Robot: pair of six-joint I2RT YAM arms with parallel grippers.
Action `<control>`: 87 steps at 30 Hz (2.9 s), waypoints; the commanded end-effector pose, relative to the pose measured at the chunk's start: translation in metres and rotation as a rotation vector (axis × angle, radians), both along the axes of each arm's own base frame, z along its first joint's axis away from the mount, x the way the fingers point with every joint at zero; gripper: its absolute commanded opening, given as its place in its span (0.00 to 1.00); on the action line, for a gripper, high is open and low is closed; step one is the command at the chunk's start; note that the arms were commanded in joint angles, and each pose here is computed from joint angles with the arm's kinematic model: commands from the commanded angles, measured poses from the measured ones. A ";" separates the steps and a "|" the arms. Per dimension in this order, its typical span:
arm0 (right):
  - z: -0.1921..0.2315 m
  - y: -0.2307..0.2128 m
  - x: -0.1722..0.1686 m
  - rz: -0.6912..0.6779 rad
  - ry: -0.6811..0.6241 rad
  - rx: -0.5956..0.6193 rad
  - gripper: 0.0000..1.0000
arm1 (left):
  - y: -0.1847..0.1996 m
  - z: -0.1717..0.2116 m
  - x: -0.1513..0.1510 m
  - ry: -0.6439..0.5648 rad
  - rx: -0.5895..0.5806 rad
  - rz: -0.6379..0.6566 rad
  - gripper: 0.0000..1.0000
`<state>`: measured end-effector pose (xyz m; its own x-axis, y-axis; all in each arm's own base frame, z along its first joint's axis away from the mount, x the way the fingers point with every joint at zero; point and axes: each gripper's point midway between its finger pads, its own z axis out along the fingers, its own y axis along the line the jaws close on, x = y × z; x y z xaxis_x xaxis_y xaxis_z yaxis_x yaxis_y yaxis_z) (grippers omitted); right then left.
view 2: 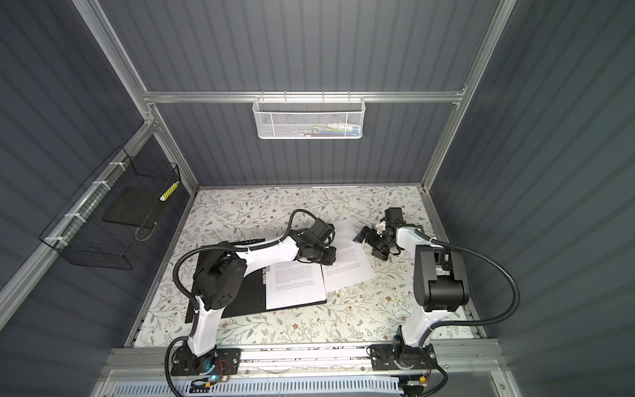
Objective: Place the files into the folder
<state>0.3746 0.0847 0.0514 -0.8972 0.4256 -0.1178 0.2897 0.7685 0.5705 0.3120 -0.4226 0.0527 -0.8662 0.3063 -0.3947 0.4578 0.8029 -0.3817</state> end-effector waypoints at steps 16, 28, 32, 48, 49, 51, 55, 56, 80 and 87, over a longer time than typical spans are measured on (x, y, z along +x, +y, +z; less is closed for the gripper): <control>-0.026 -0.016 -0.077 -0.142 0.149 -0.028 0.99 | 0.008 -0.038 -0.013 0.073 0.092 -0.036 0.19; -0.035 0.002 -0.083 -0.087 0.215 0.012 0.99 | 0.019 -0.066 -0.025 0.127 0.159 -0.069 0.19; -0.036 0.015 -0.068 -0.042 0.220 0.059 0.99 | 0.021 -0.068 -0.027 0.131 0.176 -0.087 0.19; 0.005 0.056 0.002 0.192 0.045 0.253 0.99 | 0.029 -0.076 -0.035 0.147 0.198 -0.113 0.19; 0.006 0.057 0.006 0.197 0.038 0.266 0.99 | 0.029 -0.076 -0.036 0.148 0.197 -0.114 0.19; 0.010 0.063 0.015 0.214 0.019 0.308 0.99 | 0.030 -0.076 -0.037 0.149 0.194 -0.113 0.19; 0.018 0.074 0.029 0.242 -0.011 0.388 0.99 | 0.031 -0.076 -0.037 0.151 0.194 -0.109 0.19; 0.021 0.075 0.033 0.247 -0.024 0.394 0.99 | 0.031 -0.076 -0.038 0.151 0.194 -0.111 0.19; 0.011 0.051 0.030 0.246 0.003 0.177 0.31 | 0.029 -0.073 -0.038 0.151 0.176 -0.112 0.20; 0.013 0.046 0.028 0.234 0.001 0.150 0.03 | 0.022 -0.055 -0.033 0.124 0.147 -0.114 0.21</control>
